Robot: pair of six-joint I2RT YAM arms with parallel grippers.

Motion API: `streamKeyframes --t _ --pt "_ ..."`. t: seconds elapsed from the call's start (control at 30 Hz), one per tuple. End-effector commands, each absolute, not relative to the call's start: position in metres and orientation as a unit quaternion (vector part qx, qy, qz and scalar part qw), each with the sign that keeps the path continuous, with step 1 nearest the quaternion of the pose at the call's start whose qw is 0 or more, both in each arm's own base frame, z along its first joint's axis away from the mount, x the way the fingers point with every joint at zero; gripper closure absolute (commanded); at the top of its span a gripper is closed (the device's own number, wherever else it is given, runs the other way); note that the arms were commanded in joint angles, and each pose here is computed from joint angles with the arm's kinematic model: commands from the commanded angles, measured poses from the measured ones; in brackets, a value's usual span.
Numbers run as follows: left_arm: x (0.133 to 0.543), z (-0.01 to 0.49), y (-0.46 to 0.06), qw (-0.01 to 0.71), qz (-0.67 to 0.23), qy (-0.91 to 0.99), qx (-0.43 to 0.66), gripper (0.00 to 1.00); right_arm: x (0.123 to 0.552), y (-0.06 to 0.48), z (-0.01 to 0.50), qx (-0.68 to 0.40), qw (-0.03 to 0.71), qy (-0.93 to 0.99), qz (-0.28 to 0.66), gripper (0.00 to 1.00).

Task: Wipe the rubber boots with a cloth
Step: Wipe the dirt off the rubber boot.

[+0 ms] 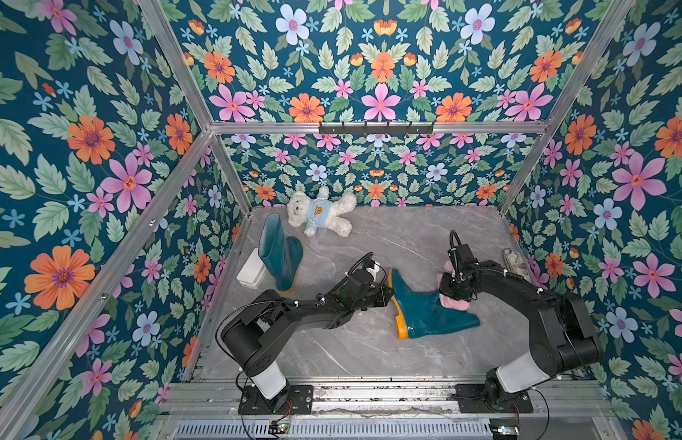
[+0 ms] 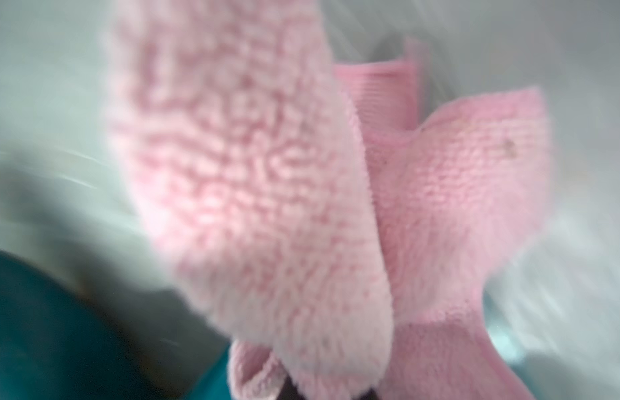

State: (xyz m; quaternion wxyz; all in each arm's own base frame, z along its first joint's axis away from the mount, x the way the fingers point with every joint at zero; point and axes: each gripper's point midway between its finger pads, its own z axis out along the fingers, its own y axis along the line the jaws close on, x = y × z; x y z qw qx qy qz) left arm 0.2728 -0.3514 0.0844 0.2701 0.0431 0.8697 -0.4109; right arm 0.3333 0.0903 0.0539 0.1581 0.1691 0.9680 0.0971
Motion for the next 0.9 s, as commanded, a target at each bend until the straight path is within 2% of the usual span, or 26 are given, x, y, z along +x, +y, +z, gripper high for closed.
streamKeyframes --t 0.0,0.33,0.67,0.87 --pt "0.262 0.04 -0.325 0.232 -0.33 0.915 0.019 1.0 0.363 0.119 0.078 0.118 0.213 0.961 0.134 1.0" --pt "0.275 0.04 -0.348 0.239 -0.321 0.914 0.062 1.0 0.331 0.175 0.121 0.025 0.231 0.96 0.159 1.0" --pt "0.289 0.049 -0.359 0.25 -0.309 0.914 0.081 1.0 0.293 0.207 0.111 0.029 0.206 0.957 0.203 1.0" --pt "0.287 0.041 -0.357 0.246 -0.305 0.917 0.075 1.0 0.266 0.223 0.081 0.051 0.169 0.961 0.212 1.0"
